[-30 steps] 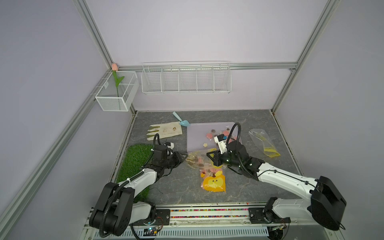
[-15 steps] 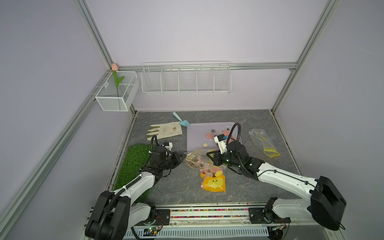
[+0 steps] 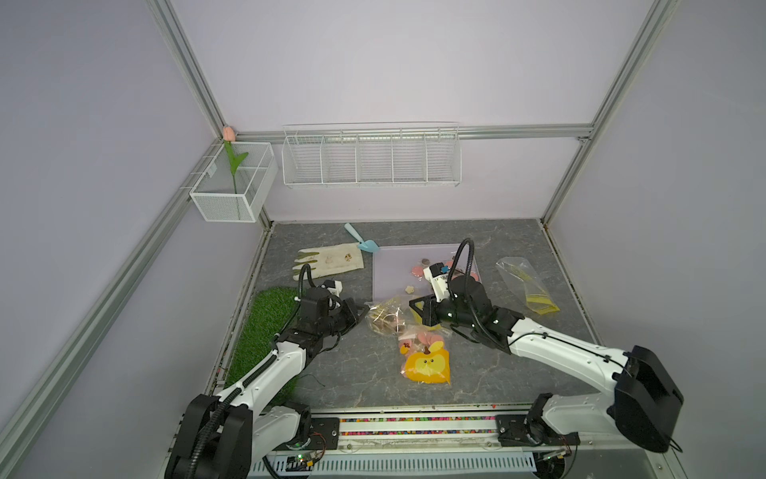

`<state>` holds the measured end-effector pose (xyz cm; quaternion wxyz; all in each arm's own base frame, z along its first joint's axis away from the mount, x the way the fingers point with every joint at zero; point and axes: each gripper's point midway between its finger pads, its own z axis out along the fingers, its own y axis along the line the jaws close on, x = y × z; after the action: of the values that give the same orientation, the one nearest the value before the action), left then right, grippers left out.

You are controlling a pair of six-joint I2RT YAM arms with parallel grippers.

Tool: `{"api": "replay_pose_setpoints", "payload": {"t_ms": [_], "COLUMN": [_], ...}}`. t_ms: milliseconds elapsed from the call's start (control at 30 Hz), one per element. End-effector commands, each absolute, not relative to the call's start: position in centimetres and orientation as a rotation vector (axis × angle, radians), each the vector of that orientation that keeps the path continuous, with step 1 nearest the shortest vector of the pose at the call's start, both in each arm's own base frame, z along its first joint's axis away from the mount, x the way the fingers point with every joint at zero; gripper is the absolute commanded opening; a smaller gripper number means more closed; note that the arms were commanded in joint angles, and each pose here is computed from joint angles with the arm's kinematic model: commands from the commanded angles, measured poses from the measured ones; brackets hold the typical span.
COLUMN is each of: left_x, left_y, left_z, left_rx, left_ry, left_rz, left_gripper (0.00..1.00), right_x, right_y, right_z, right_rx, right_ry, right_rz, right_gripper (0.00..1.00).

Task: Pour cookies out of the ziploc bag
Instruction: 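Pour the cookies out of the ziploc bag onto the tray.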

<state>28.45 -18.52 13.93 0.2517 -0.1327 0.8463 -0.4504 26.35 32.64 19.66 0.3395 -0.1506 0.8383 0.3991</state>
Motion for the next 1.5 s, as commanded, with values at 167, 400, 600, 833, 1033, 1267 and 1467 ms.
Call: {"api": "replay_pose_setpoints", "payload": {"t_ms": [167, 400, 600, 833, 1033, 1267, 1467], "left_x": [31.1, 33.8, 36.3, 38.2, 39.3, 40.8, 42.1], "left_y": [-18.2, -18.0, -17.6, -19.7, -21.3, -24.2, -26.3], "left_z": [20.5, 22.5, 23.5, 22.8, 22.4, 22.3, 22.1], "left_rx": [-0.272, -0.245, -0.22, -0.21, -0.183, -0.138, -0.112], "left_ry": [2.199, 2.203, 2.197, 2.21, 2.222, 2.228, 2.236], "left_rz": [-1.141, -1.049, -0.962, -1.09, -1.091, -1.087, -1.102], "left_gripper": [0.0, 0.0, 0.0, 0.0, 0.0, 0.0, 0.0], "right_x": [30.2, 33.9, 36.1, 39.5, 41.6, 44.2, 46.0], "right_y": [33.3, 34.7, 36.0, 35.0, 32.8, 30.1, 28.5], "right_z": [21.4, 20.0, 17.4, 13.8, 12.0, 10.6, 10.1], "right_rx": [-0.339, -0.313, -0.311, -0.192, -0.146, -0.106, -0.092], "right_ry": [2.171, 2.185, 2.191, 2.215, 2.234, 2.253, 2.252], "right_rz": [1.021, 1.076, 1.119, 1.201, 1.173, 1.107, 1.072], "right_gripper": [0.07, 0.07, 0.07, 0.07, 0.07, 0.07, 0.07]}}
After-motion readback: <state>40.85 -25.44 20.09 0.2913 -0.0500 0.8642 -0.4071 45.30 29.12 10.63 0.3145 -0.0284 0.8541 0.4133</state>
